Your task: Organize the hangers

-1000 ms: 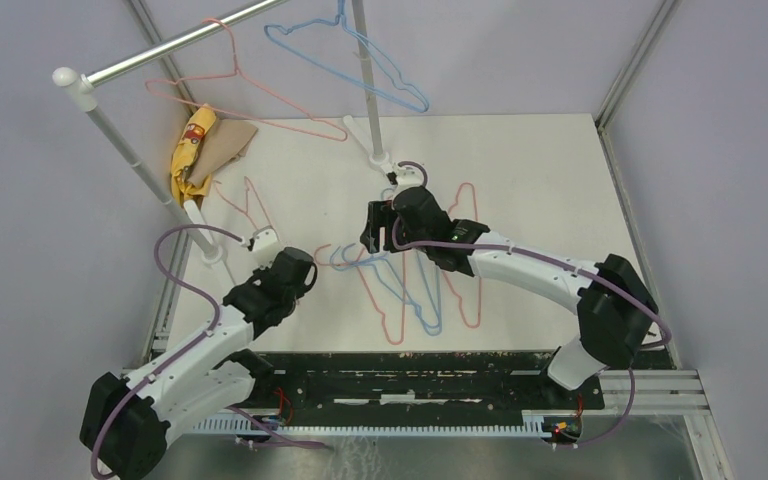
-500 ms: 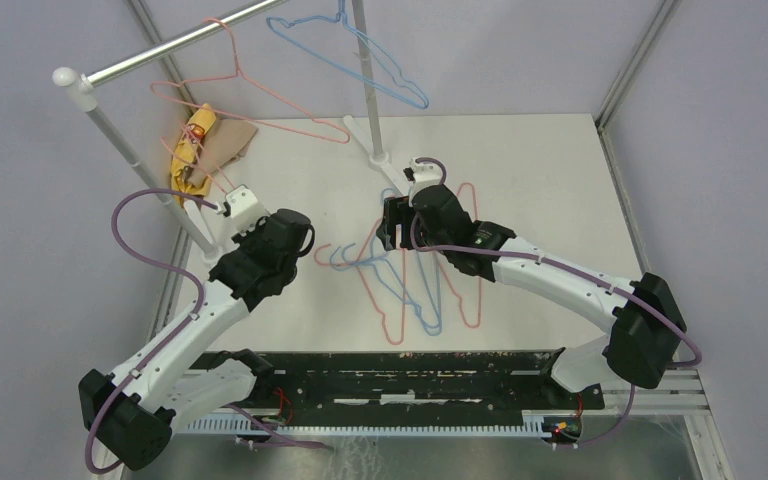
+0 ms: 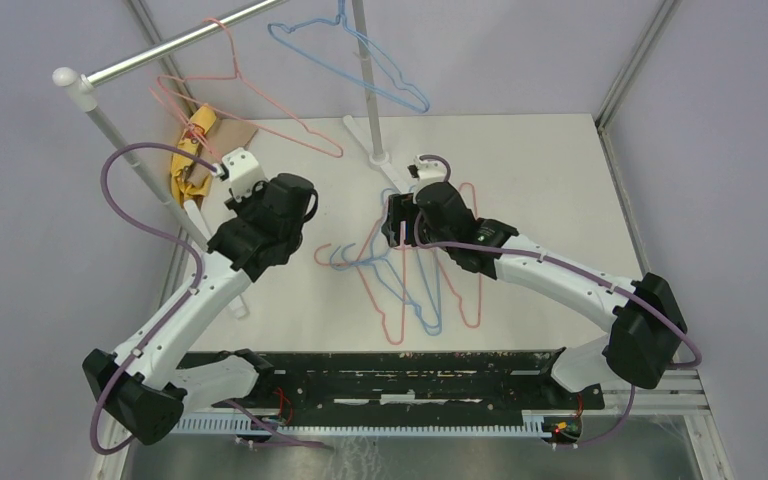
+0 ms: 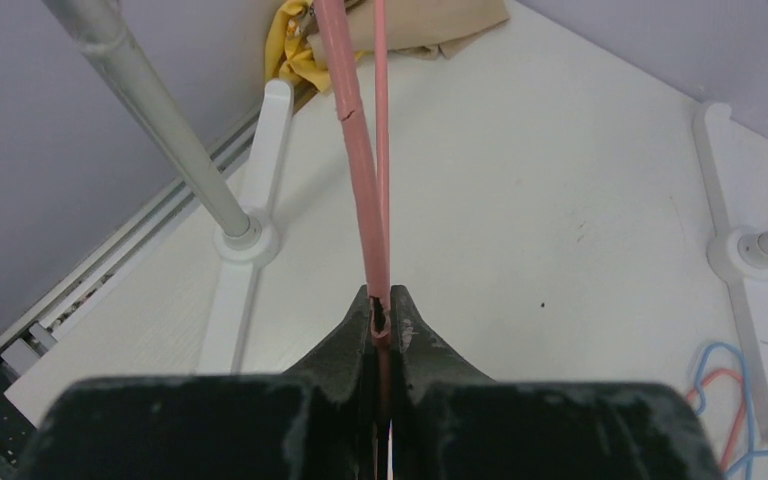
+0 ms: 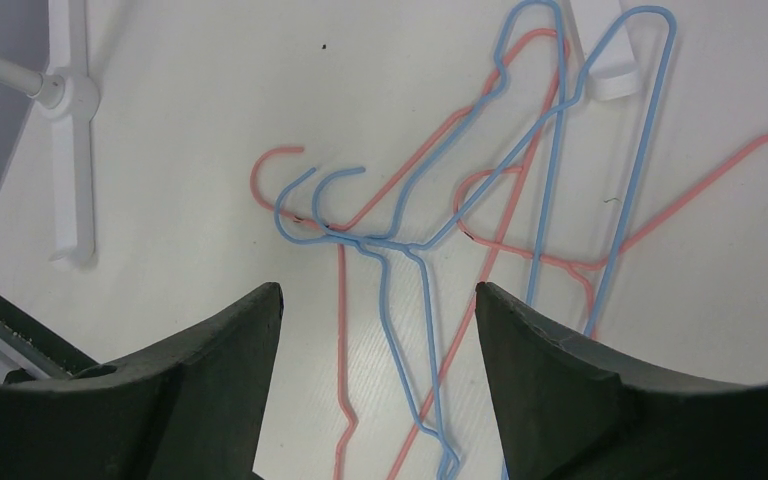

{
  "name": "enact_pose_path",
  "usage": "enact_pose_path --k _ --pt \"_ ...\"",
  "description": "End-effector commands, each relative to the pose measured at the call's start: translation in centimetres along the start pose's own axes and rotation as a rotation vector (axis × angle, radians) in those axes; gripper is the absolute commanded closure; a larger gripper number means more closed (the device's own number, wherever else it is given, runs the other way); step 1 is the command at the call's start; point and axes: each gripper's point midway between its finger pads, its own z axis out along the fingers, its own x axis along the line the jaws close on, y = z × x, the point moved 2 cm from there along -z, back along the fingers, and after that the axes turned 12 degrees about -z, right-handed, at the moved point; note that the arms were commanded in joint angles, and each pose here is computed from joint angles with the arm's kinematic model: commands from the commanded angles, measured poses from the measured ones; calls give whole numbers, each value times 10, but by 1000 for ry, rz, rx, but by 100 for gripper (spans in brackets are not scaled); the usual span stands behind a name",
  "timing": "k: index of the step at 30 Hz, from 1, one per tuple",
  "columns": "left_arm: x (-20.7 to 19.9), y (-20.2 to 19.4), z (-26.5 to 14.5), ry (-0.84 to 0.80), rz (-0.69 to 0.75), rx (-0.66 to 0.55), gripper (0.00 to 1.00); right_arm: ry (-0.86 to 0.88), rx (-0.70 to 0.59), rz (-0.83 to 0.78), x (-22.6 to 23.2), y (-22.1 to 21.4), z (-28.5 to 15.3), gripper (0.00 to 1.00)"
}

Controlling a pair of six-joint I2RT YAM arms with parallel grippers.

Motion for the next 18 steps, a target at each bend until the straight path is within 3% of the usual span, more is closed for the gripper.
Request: enact_pose_path --k 1,18 --pt "-12 43 0 30 31 -102 97 -12 -53 -3 -4 19 -6 21" --pt "-22 89 32 42 53 -87 97 -12 -37 -1 -9 19 4 21"
